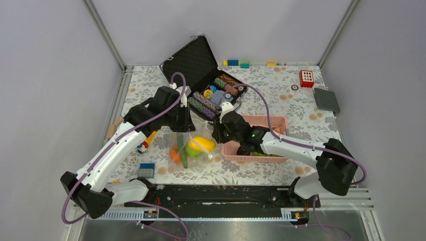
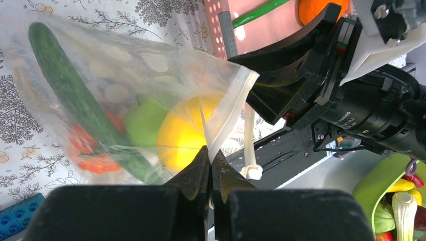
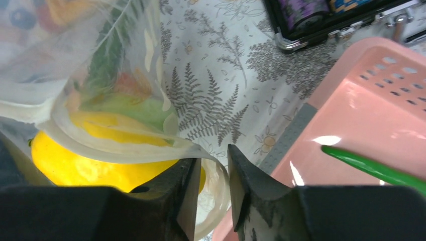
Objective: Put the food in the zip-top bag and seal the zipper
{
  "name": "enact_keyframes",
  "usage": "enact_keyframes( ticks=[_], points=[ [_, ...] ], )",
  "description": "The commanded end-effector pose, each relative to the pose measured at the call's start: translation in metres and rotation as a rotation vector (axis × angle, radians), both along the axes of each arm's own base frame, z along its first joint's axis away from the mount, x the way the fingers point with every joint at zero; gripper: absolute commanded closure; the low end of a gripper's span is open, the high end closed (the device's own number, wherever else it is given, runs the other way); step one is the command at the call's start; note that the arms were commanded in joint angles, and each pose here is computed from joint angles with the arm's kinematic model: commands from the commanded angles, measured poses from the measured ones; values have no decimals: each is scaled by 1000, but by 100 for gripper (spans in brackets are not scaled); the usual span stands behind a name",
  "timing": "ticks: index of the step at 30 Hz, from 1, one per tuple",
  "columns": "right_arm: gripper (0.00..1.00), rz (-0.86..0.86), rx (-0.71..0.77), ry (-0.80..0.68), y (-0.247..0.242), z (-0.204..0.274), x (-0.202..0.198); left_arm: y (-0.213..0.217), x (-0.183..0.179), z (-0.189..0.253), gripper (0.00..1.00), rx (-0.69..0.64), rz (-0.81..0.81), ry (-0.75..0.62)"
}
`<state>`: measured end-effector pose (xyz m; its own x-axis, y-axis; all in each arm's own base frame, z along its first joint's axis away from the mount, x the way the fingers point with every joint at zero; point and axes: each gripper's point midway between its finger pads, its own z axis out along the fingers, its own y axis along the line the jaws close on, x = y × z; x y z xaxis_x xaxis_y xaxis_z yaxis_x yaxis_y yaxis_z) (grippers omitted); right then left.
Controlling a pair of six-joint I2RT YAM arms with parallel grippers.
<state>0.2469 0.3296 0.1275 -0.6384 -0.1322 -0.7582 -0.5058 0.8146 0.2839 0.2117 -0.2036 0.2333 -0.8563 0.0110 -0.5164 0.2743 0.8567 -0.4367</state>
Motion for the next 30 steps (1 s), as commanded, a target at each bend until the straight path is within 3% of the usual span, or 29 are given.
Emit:
enact_keyframes(
  ticks=[1, 10, 15, 18, 21, 30],
  points=[
    [71, 88, 82, -36, 16, 13, -8, -5, 4, 18, 100, -54, -21, -68],
    [73, 151, 54, -61, 18, 5, -9, -4, 0, 20, 100, -69, -26, -79],
    [84, 148, 65, -47, 18, 11, -12, -3, 1, 21, 100, -67, -19, -82],
    [100, 132, 53, -13, 9, 27, -19, 0, 3, 20, 100, -57, 1, -89],
    [100, 119, 98, 16, 4, 55, -29, 6, 5, 19, 100, -31, 29, -98],
    [100, 321, 337, 67, 16, 150, -79, 19, 8, 23, 100, 10, 71, -129]
  ],
)
